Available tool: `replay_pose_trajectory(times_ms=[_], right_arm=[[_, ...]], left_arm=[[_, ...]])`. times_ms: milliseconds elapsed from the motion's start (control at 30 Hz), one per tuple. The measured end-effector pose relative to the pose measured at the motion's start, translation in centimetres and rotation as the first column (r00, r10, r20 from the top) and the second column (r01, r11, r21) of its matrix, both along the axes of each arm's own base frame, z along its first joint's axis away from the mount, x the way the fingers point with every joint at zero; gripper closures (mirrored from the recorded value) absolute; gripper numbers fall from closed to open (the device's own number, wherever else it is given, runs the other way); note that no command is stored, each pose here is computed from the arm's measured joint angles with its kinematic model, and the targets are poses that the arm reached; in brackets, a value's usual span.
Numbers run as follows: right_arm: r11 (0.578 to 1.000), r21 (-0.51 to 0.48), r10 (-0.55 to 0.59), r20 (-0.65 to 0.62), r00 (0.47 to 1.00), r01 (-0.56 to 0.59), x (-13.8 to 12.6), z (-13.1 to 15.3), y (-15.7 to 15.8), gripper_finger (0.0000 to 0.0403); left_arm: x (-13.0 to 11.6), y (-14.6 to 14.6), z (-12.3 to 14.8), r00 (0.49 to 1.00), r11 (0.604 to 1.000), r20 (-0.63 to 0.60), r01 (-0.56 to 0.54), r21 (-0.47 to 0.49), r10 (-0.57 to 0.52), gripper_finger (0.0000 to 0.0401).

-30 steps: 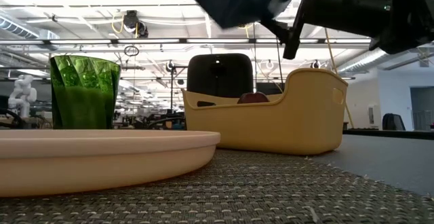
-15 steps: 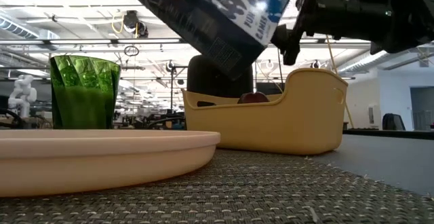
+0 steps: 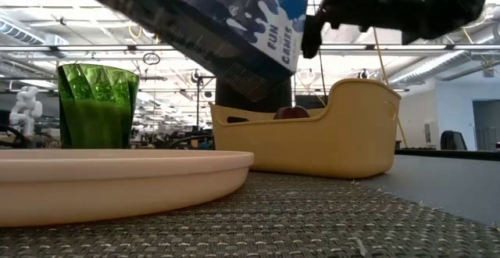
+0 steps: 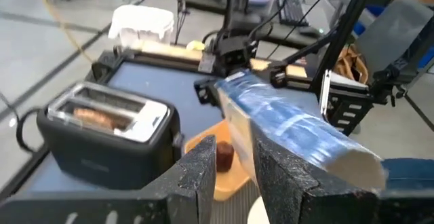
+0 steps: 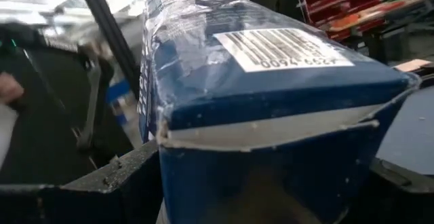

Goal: Arrange a breakfast setting
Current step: Pour the cereal from the blue cereal box into the red bowl

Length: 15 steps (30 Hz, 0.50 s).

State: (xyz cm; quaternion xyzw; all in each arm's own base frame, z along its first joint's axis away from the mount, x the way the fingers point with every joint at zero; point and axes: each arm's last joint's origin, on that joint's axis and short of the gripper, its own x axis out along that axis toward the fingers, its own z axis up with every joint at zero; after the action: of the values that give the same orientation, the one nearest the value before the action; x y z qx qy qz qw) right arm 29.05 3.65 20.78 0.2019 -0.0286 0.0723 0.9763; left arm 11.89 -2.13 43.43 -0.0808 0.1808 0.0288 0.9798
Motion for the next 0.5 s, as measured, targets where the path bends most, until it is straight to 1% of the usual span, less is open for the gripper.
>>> replay_pose_trajectory(times_ms=[167, 333, 500], right_arm=[[0.996, -0.083, 0.013, -0.065, 0.998, -0.019, 1.3, 0.8, 0.2, 0.0090], [0.993, -0.113, 0.015, -0.058, 0.998, -0.022, 2.0, 1.9, 0.3, 0.0090], [0.987, -0.157, 0.014, -0.087, 0.996, -0.028, 2.5, 2.3, 0.4, 0.0090]], left_arm=[[-0.3, 0.1, -0.8, 0.996, 0.997, -0.087, -0.041, -0.064, 0.035, 0.0297], [-0.7, 0.2, -1.3, 0.988, 0.992, -0.144, -0.076, -0.106, 0.061, 0.0297], [-1.8, 0.4, -1.6, 0.981, 0.985, -0.179, -0.105, -0.136, 0.079, 0.0297]])
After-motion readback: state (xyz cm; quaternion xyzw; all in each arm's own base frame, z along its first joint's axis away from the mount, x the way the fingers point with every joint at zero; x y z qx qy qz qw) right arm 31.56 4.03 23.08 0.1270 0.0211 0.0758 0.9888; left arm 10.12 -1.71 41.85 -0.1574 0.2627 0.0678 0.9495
